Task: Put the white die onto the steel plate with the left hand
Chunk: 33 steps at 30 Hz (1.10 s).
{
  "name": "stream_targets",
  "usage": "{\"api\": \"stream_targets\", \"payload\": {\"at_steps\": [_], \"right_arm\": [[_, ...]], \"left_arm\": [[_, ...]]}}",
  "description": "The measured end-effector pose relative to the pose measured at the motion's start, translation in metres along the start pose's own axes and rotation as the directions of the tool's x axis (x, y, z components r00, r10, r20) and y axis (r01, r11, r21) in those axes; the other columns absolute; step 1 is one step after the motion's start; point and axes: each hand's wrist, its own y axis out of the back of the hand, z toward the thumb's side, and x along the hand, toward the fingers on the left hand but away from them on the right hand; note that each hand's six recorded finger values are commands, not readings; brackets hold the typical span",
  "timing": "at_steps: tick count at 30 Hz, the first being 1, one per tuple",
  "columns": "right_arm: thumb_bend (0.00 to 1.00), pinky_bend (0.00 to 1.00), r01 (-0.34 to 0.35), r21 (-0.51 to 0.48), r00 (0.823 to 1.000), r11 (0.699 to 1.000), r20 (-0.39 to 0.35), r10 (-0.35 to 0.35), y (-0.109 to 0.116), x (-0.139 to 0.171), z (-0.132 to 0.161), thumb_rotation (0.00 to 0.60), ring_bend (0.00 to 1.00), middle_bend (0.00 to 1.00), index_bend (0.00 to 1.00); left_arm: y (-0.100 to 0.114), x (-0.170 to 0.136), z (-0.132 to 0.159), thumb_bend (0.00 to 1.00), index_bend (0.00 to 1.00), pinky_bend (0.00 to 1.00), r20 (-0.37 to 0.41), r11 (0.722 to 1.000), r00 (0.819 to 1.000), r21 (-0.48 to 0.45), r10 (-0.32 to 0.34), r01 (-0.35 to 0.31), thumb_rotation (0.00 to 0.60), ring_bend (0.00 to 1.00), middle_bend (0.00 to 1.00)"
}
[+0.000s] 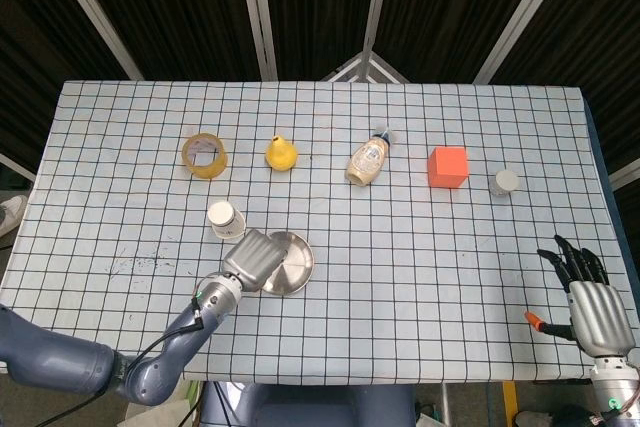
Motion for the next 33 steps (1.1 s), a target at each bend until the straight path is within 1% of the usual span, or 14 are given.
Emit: {"api": "stream_targets", "payload": {"at_steps": [8, 14, 16, 20, 30, 33], "right_arm": [[0.14, 0.0, 0.011, -0.009, 1.0, 1.0, 0.013, -0.01, 0.005, 0.0, -0.006, 0.6, 0.1, 0.03, 0.2], [0.14, 0.0, 0.008, -0.011, 1.0, 1.0, 0.013, -0.008, 0.005, 0.0, -0.007, 0.6, 0.1, 0.03, 0.2], [0.14, 0.0, 0.007, -0.01, 1.0, 1.0, 0.011, -0.007, 0.005, 0.0, -0.007, 0.6, 0.1, 0.03, 0.2], [0.14, 0.0, 0.005, -0.007, 1.0, 1.0, 0.01, -0.005, 0.004, 0.0, -0.006, 0.6, 0.1, 0.03, 0.2], [0.14, 0.0, 0.003, -0.008, 1.0, 1.0, 0.008, -0.003, 0.004, 0.0, -0.006, 0.6, 0.1, 0.03, 0.2], [0.14, 0.0, -0.005, -0.012, 1.0, 1.0, 0.001, 0.005, 0.002, 0.0, -0.003, 0.6, 0.1, 0.03, 0.2]], "left_arm": [[-0.016, 0.035, 0.015, 0.45, 0.54, 0.73, -0.034, 0.999, 0.999, 0.046, -0.028, 0.029, 0.6, 0.74, 0.8], [-0.019, 0.048, 0.019, 0.45, 0.54, 0.73, -0.065, 0.997, 0.997, 0.068, -0.03, 0.034, 0.6, 0.74, 0.8], [-0.019, 0.051, 0.02, 0.45, 0.51, 0.73, -0.068, 0.997, 0.997, 0.065, -0.027, 0.031, 0.6, 0.74, 0.8], [-0.016, 0.055, 0.021, 0.43, 0.43, 0.73, -0.074, 0.999, 0.997, 0.05, -0.013, 0.017, 0.6, 0.74, 0.79], [-0.003, 0.047, 0.009, 0.43, 0.43, 0.72, -0.1, 0.999, 0.995, 0.046, 0.015, -0.011, 0.6, 0.73, 0.79], [-0.002, 0.043, 0.006, 0.36, 0.36, 0.72, -0.105, 0.999, 0.994, 0.045, 0.009, -0.005, 0.6, 0.73, 0.79]]}}
